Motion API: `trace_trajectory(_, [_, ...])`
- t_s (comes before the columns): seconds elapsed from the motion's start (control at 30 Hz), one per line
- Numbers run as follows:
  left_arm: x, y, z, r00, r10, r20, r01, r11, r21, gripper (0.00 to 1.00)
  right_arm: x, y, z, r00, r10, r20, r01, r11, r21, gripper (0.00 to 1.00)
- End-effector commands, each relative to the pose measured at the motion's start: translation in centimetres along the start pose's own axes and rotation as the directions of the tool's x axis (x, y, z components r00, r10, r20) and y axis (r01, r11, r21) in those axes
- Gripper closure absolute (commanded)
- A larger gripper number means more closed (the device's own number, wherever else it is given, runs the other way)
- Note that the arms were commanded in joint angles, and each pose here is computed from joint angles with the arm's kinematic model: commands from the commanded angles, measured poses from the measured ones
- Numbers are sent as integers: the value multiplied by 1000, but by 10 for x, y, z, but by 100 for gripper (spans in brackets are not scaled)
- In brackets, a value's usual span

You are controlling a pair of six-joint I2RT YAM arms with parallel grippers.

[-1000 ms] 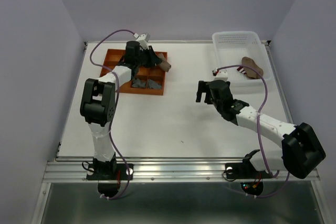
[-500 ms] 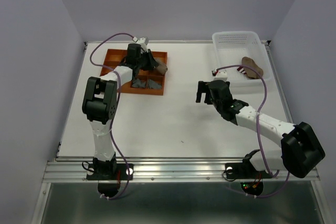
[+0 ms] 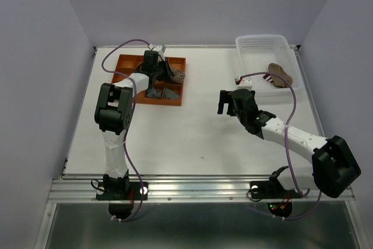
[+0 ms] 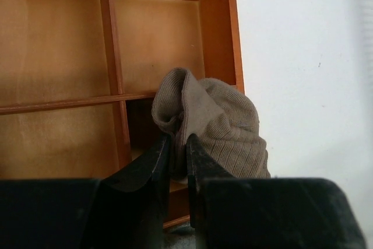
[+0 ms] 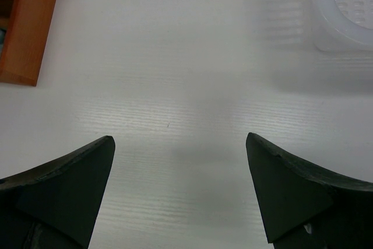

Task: Roll the socks
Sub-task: Place the rolled socks into the container

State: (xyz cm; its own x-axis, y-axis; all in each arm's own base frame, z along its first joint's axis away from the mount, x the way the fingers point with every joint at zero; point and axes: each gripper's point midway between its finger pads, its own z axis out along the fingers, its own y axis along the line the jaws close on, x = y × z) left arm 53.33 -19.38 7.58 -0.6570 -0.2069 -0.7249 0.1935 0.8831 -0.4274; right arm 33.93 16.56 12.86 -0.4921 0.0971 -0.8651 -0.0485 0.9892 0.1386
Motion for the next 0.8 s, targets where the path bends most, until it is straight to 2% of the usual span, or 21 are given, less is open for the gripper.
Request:
trace_trajectory(0.0, [-12, 2, -4, 999, 30, 25, -30, 999, -20, 100, -10, -5, 2, 999, 7, 39, -8, 1000, 24, 0])
trace_trajectory(0.23, [-12, 4, -3, 997, 69, 28, -66, 994, -86, 100, -9, -7, 2, 999, 3, 39, -4, 999, 32, 0])
trace_trajectory(0.37, [-3, 2, -5, 997, 80, -11, -81, 990, -116, 100, -9, -7, 2, 999, 5, 41, -6, 999, 32, 0])
trace_trajectory(0.77, [7, 11, -5, 998, 42, -39, -49, 981, -186, 100, -10, -6, 1, 999, 5, 42, -6, 1000, 28, 0])
